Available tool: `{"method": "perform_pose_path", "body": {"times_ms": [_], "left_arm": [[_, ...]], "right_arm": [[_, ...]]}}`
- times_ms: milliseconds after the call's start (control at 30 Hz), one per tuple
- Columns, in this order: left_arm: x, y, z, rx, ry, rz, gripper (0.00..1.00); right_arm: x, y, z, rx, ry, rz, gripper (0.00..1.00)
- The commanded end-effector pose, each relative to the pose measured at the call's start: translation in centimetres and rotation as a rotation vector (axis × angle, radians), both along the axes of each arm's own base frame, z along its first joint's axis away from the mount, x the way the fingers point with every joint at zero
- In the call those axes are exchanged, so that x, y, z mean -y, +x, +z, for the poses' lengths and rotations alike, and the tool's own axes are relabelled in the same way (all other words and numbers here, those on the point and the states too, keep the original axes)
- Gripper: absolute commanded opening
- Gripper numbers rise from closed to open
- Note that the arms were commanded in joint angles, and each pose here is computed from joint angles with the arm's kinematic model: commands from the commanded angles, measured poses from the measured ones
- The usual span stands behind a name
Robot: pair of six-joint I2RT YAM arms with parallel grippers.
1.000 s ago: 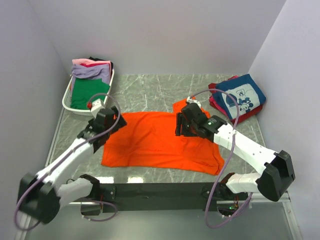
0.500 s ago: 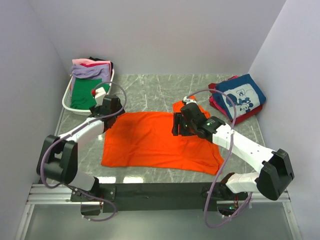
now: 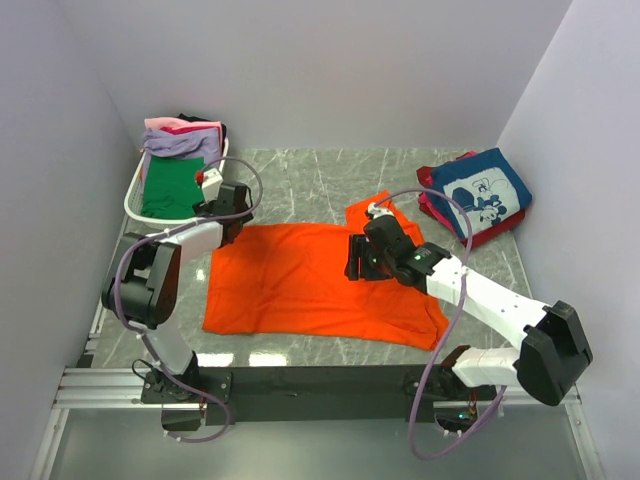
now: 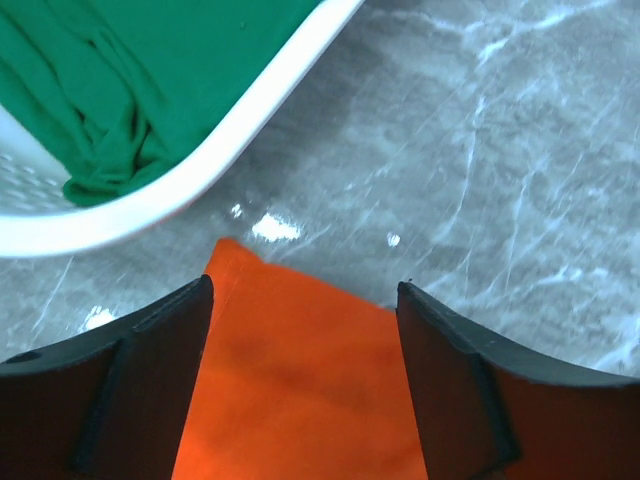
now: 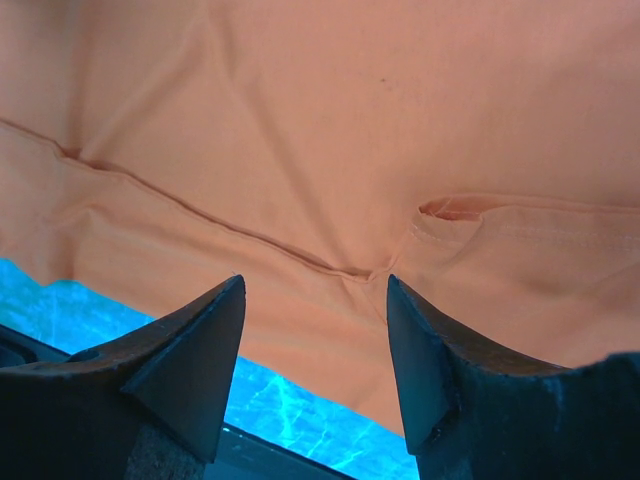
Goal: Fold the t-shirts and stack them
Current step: Fold the tshirt
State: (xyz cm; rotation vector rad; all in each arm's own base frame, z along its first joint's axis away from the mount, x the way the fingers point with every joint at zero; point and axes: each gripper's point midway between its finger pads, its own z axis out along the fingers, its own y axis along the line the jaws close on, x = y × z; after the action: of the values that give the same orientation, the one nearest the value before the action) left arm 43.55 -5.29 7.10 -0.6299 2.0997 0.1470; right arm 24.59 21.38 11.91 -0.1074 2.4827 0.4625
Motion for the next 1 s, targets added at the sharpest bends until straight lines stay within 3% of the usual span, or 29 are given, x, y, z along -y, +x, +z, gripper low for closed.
{"method": "perform_pose_path", "body": {"times_ms": [0,567,700,900,967], "left_arm": [[-0.5,1.9,1.6,0.059,0.018,0.034,0.79],[-1.2,0.8,-3.0,-0.094,-0.021,0.065,0.74],[-1.3,1.1,-3.3,-0.113,-0.038,0.064,0.7],[-1.8,0.7,-3.6,-0.125,-0.051,0.073,0.54],[-1.8,0.7,-3.4,-0.122,-0.057,0.072,0.54]], "right_arm": [[-0.1,0.3,1.3,0.053,0.046,-0.008,0.65],[0.2,-0.2,1.4,0.063,0.051,0.009,0.65],[0.5,-0.4,1.0,0.06,0.035,0.011,0.65],[0.3,-0.3,1.0,0.065,0.048,0.015,0.65],[0.3,-0.3,0.8,0.059,0.043,0.018,0.65]]}}
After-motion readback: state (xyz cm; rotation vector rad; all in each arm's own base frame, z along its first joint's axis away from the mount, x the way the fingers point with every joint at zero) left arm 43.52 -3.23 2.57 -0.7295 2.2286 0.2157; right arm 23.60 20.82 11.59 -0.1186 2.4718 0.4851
